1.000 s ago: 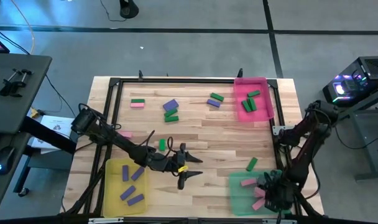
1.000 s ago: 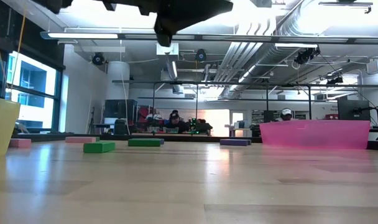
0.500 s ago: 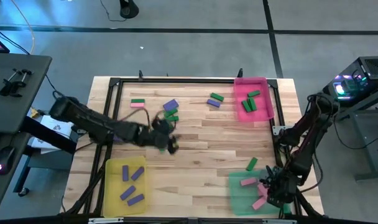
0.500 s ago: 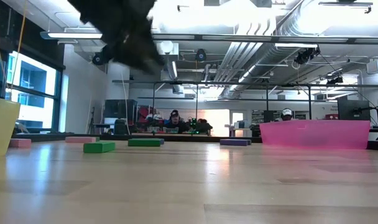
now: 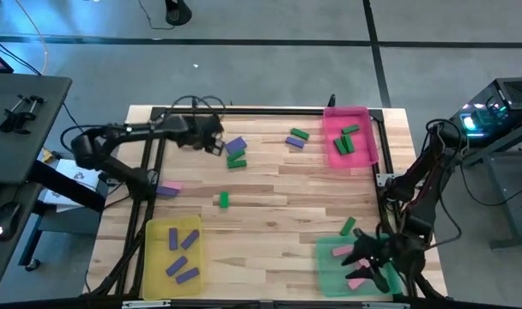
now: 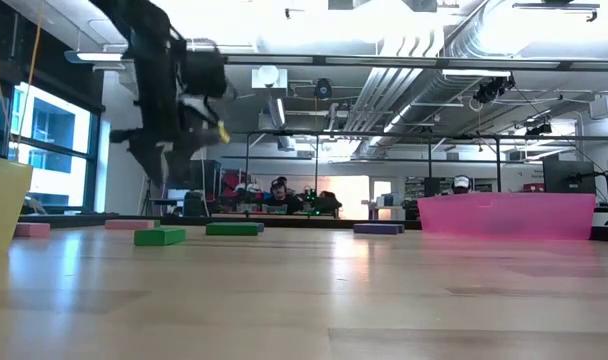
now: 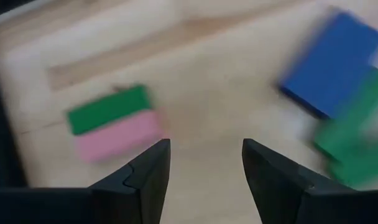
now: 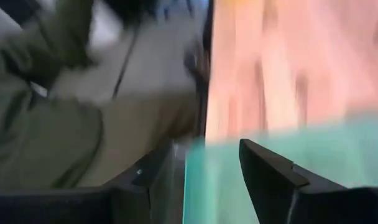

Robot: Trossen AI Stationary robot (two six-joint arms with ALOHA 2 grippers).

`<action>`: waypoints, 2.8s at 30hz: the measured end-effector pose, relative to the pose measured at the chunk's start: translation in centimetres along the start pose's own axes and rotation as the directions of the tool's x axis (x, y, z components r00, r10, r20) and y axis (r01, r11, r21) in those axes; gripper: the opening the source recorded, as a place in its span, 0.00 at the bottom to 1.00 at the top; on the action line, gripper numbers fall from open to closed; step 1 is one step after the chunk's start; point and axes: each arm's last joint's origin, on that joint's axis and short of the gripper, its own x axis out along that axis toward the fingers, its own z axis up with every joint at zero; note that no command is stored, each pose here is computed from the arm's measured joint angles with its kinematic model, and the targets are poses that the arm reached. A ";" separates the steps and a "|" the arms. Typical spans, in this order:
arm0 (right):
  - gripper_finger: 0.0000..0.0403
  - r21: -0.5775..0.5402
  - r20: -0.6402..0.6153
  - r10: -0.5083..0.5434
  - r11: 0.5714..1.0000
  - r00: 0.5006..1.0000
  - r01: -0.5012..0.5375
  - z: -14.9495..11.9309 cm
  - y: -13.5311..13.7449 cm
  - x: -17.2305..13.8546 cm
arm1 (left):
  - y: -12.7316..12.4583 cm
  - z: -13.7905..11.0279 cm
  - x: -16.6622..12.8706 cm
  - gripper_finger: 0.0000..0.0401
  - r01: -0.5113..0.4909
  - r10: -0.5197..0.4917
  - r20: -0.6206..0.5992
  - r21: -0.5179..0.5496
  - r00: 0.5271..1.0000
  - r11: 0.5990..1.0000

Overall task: Sort blocks
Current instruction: Put the green into the pink bin

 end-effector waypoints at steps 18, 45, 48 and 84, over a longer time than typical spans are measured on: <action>0.41 -0.203 0.319 -0.070 0.969 0.945 0.140 1.7 0.8 -0.3 | 2.5 3.1 8.6 0.32 -0.090 0.082 -0.147 -0.042 0.986 0.995; 0.41 -0.201 0.325 -0.077 0.968 0.943 0.148 1.7 0.8 -0.3 | -3.3 -0.2 2.5 0.52 0.125 -0.145 -0.043 0.772 0.988 0.623; 0.41 -0.201 0.324 -0.077 0.968 0.943 0.148 1.7 0.8 -0.3 | -3.3 -0.1 3.7 0.61 0.123 -0.109 -0.070 0.767 0.992 0.630; 0.41 -0.170 0.299 -0.150 0.963 0.942 0.207 2.9 -0.9 1.5 | -10.7 -1.1 1.4 0.27 0.101 -0.117 -0.052 0.879 0.992 0.465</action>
